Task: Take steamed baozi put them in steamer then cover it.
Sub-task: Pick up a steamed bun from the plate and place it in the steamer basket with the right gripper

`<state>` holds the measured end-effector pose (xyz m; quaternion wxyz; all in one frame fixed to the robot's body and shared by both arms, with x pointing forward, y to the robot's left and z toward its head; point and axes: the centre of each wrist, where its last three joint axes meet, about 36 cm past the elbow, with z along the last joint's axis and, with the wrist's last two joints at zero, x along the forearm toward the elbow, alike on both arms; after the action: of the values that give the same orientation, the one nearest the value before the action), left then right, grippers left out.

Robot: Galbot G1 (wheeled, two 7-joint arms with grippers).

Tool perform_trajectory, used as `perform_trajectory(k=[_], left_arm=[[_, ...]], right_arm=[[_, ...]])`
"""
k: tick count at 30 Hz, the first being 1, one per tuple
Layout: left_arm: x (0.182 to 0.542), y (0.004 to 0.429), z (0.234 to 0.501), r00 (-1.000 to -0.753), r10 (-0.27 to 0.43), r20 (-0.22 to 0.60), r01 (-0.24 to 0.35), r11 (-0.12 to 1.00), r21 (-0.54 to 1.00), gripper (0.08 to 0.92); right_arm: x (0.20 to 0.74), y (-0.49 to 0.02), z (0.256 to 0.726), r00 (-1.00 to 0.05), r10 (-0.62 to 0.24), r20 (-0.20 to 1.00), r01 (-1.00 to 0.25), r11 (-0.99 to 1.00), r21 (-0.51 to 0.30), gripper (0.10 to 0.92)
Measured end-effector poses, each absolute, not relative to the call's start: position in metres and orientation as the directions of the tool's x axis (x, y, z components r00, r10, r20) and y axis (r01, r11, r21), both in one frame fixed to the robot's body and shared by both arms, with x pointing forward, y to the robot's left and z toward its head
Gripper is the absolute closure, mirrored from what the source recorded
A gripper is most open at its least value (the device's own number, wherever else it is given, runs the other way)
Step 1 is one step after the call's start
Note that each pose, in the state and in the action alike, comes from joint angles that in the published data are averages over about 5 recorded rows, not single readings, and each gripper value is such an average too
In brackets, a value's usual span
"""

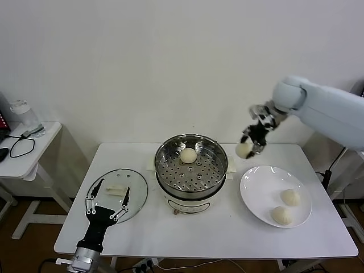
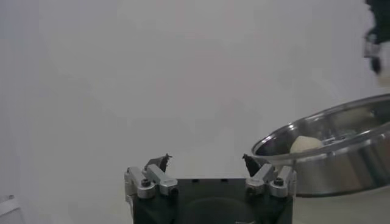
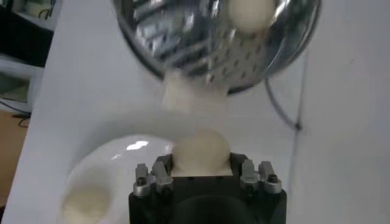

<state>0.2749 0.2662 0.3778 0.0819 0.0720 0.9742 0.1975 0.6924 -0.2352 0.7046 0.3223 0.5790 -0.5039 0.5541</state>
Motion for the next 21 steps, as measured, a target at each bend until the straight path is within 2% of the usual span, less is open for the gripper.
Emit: perform_trajectory(k=[11,21], left_arm=[[0.278,0.265,0.376,-0.975,0.180,-0.131,0.115,0.911,0.397,0.177],[0.278,0.264,0.375,-0.974,0.184,-0.130,0.119,0.911,0.395,0.177]], right_arm=[[0.692,-0.110,0.698,-0.089,-0.213,0.973,-0.903,-0.396,-0.169,0.394],[0.688,-0.048,0.658,-0.055,-0.178,0.982,-0.885,-0.447,-0.131,0.394]])
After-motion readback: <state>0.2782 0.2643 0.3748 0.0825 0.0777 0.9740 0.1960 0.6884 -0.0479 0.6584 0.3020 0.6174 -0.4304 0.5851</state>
